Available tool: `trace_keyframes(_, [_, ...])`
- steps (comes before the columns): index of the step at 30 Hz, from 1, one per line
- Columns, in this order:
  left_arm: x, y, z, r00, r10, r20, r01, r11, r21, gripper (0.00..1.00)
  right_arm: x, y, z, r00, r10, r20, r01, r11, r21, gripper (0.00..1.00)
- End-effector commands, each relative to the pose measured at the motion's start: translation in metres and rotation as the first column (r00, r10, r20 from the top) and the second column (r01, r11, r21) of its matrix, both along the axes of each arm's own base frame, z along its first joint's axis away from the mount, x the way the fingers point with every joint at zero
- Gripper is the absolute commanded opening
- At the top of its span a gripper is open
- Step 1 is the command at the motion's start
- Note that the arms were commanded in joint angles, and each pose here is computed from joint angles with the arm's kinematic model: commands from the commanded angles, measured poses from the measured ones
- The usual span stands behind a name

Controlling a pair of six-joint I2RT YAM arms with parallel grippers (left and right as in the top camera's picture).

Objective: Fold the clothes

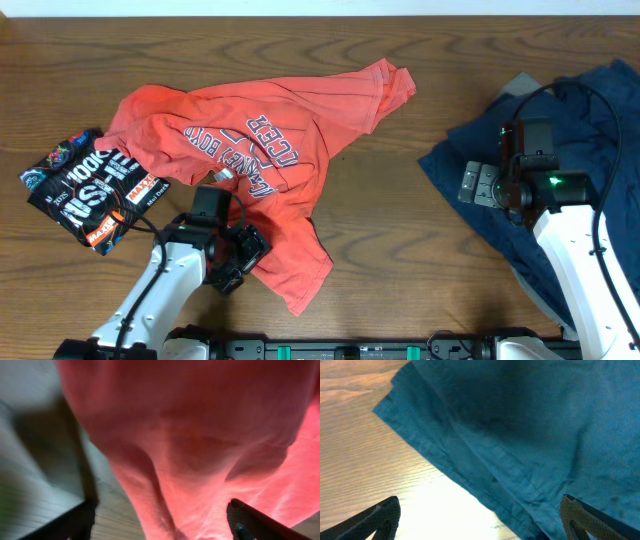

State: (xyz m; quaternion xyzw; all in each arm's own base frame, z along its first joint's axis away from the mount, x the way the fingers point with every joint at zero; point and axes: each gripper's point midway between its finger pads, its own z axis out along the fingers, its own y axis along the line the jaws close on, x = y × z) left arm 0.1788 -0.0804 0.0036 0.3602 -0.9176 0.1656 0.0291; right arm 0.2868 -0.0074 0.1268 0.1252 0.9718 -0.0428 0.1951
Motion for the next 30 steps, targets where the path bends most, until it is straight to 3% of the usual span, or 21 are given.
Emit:
trace_keyframes(1, [0.005, -0.009, -0.004, 1.0, 0.023, 0.02, -0.023, 0.999, -0.032, 0.65, 0.001, 0.009, 0.002, 0.998, 0.055, 0.002, -0.055, 0.997, 0.057, 0.99])
trace_keyframes(4, [0.015, -0.013, -0.002, 0.998, 0.014, 0.067, -0.011, 0.999, -0.041, 0.42, 0.001, 0.011, 0.001, 0.998, 0.063, 0.0, -0.063, 0.996, 0.063, 0.99])
trace_keyframes(6, [0.02, -0.014, -0.001, 0.996, 0.014, 0.09, -0.01, 0.999, -0.045, 0.21, 0.0, 0.011, 0.001, 0.998, 0.063, -0.004, -0.063, 0.996, 0.064, 0.99])
trace_keyframes(7, [0.021, -0.014, 0.0, 0.996, 0.014, 0.092, -0.01, 0.999, -0.046, 0.06, 0.0, 0.011, 0.001, 0.998, 0.063, -0.006, -0.063, 0.996, 0.064, 0.99])
trace_keyframes(15, [0.008, -0.014, 0.013, 0.992, -0.102, 0.075, 0.108, 0.991, -0.083, 0.06, 0.0, 0.029, -0.022, 0.977, 0.196, -0.084, -0.184, 0.973, 0.136, 0.96])
trace_keyframes(17, [0.005, -0.006, 0.021, 0.99, -0.125, 0.068, 0.129, 0.989, -0.073, 0.06, 0.0, 0.035, -0.033, 0.963, 0.242, -0.115, -0.222, 0.961, 0.165, 0.84])
trace_keyframes(20, [0.008, 0.012, 0.042, 0.986, -0.147, 0.082, 0.152, 0.987, -0.056, 0.06, 0.002, 0.038, -0.05, 0.953, 0.256, -0.159, -0.226, 0.956, 0.185, 0.4])
trace_keyframes(22, [0.012, 0.024, 0.057, 0.988, -0.125, 0.095, 0.13, 0.99, -0.051, 0.06, 0.008, 0.038, -0.061, 0.951, 0.256, -0.173, -0.223, 0.956, 0.188, 0.26])
trace_keyframes(30, [0.014, 0.063, 0.1, 0.992, -0.014, 0.124, 0.019, 0.999, -0.035, 0.06, 0.035, 0.038, -0.115, 0.936, 0.286, -0.206, -0.25, 0.95, 0.185, 0.25])
